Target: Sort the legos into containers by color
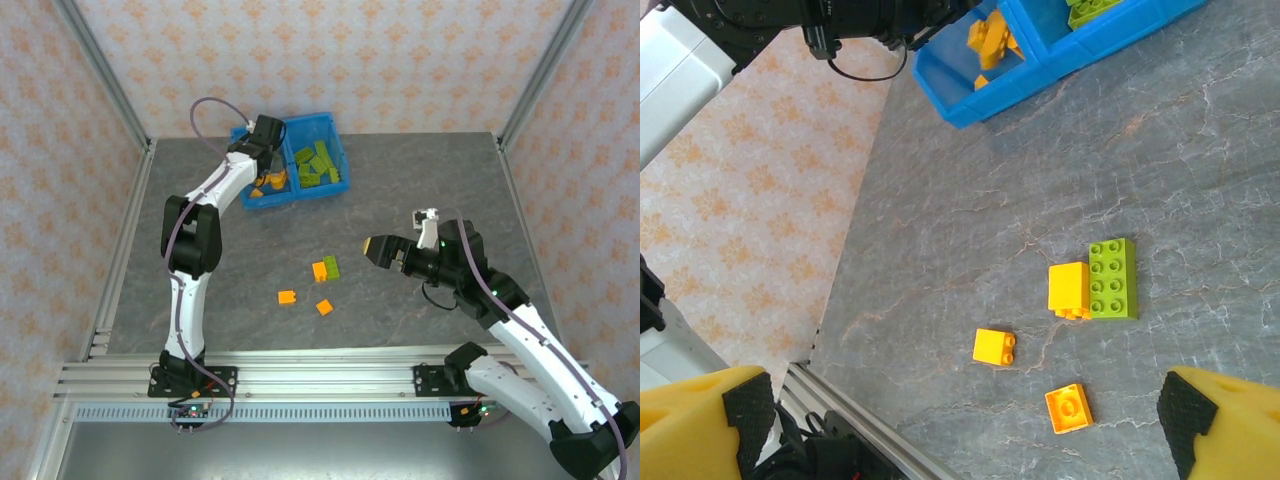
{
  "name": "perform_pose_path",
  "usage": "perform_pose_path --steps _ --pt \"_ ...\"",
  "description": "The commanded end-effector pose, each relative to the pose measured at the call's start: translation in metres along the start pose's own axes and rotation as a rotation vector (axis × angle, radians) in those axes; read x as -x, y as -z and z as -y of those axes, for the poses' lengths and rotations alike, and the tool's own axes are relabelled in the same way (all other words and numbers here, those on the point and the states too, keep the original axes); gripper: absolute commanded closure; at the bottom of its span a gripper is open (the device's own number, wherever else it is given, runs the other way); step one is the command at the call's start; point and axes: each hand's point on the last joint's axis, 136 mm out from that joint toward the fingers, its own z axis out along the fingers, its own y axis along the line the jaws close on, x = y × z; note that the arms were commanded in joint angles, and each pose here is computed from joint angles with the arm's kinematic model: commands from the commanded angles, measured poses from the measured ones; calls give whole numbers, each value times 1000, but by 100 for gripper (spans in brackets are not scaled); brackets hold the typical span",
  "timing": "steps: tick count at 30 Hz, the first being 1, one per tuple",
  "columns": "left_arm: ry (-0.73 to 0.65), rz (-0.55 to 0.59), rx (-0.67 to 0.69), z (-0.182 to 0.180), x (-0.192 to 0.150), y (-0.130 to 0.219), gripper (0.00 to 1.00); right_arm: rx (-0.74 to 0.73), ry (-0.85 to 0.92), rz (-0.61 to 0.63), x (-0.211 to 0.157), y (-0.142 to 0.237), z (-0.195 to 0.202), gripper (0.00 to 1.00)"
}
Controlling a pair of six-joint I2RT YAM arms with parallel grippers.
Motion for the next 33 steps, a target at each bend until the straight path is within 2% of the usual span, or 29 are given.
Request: perform_pose_path --steps 1,5,9,11,17,21,24,26,29,33 --pt "26 31 -39 3 17 31 43 -11 -10 17 1 0 2 1" --pt "67 61 -102 3 24 65 44 -23 -9 13 2 -5 5 1" --pt "169 94 -233 1 13 128 45 -36 -13 7 3 -13 8 1" --pt "185 73 -276 -1 -15 153 45 -42 -12 10 5 -17 10 1" --pt "94 -52 -295 -5 -141 216 45 -17 21 -43 -3 -32 11 1" --pt "51 -179 -262 -19 -223 226 44 3 48 -119 -15 -42 12 1" --pt "36 -272 -280 -21 -263 221 40 -11 47 -137 -17 -48 16 1" --pt "30 -325 -310 -14 -277 216 35 -15 39 -139 -17 -51 17 1" --pt "-9 -391 -319 1 -288 207 20 -18 26 -142 -17 -55 18 1" --pt "-28 -415 -336 23 -294 195 14 -39 14 -149 -19 -55 23 1"
